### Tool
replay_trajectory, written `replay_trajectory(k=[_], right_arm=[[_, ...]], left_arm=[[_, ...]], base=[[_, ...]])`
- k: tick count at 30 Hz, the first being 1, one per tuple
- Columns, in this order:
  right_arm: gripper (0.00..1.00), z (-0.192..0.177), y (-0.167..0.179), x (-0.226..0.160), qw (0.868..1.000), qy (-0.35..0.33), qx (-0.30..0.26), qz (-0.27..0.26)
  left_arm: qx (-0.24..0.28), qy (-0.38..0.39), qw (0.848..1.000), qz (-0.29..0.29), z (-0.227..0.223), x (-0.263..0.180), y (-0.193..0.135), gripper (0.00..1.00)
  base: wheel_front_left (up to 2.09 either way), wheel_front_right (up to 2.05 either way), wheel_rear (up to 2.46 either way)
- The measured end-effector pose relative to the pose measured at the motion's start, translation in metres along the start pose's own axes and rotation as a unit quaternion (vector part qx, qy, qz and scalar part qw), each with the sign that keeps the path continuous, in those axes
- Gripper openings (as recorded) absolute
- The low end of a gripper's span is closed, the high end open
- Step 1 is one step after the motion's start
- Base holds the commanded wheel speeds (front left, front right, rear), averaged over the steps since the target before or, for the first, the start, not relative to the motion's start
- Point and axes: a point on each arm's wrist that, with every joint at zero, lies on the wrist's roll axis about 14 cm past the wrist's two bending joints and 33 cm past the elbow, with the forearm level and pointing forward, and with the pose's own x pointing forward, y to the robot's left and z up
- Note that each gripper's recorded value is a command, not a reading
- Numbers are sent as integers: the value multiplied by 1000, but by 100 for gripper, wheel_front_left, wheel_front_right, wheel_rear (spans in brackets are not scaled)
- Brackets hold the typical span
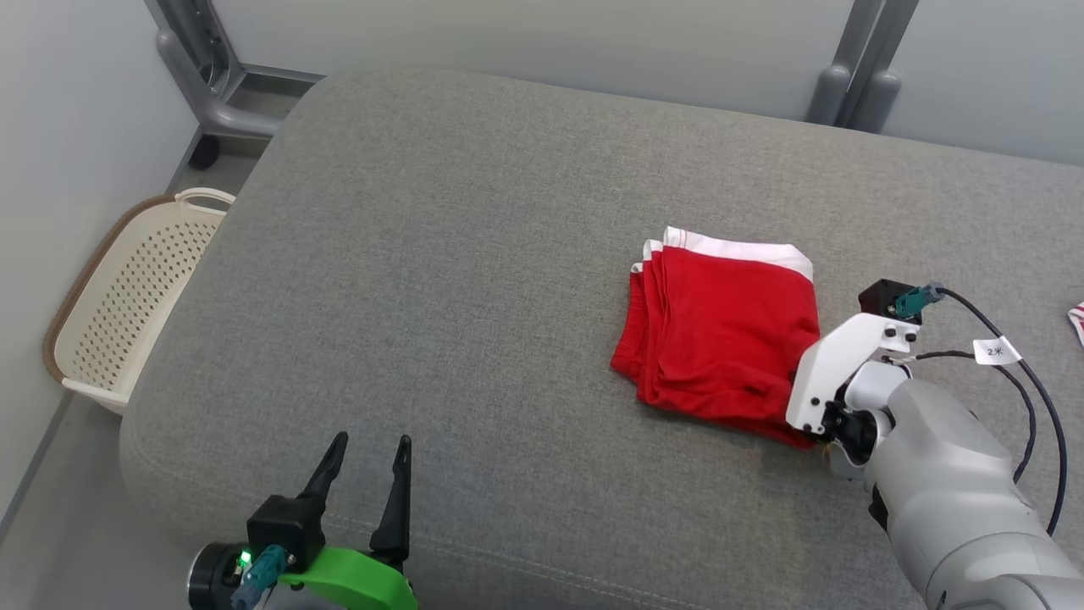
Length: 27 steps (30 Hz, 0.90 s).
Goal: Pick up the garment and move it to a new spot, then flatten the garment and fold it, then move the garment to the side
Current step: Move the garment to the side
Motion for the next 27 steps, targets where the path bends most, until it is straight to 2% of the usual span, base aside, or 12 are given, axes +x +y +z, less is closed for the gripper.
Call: replay_trajectory(k=[7, 16, 21, 27], right_arm=[[0, 7, -10, -9, 999, -16, -30, -19], [0, 43, -58, -42, 989, -49, -102, -90], [0, 65, -92, -69, 976, -67, -150, -144], [0, 86, -137, -105, 953, -81, -199, -215]], left_arm=[[1, -5, 1000, -7, 2, 2, -4, 100], [-4, -16, 998, -59, 9, 14, -39, 100], [-7, -23, 994, -104, 14, 24, -71, 100], [-8, -33, 987, -158, 23, 39, -107, 100]], base=[[0, 0, 0], [0, 0, 0], [0, 0, 0], [0, 0, 0]])
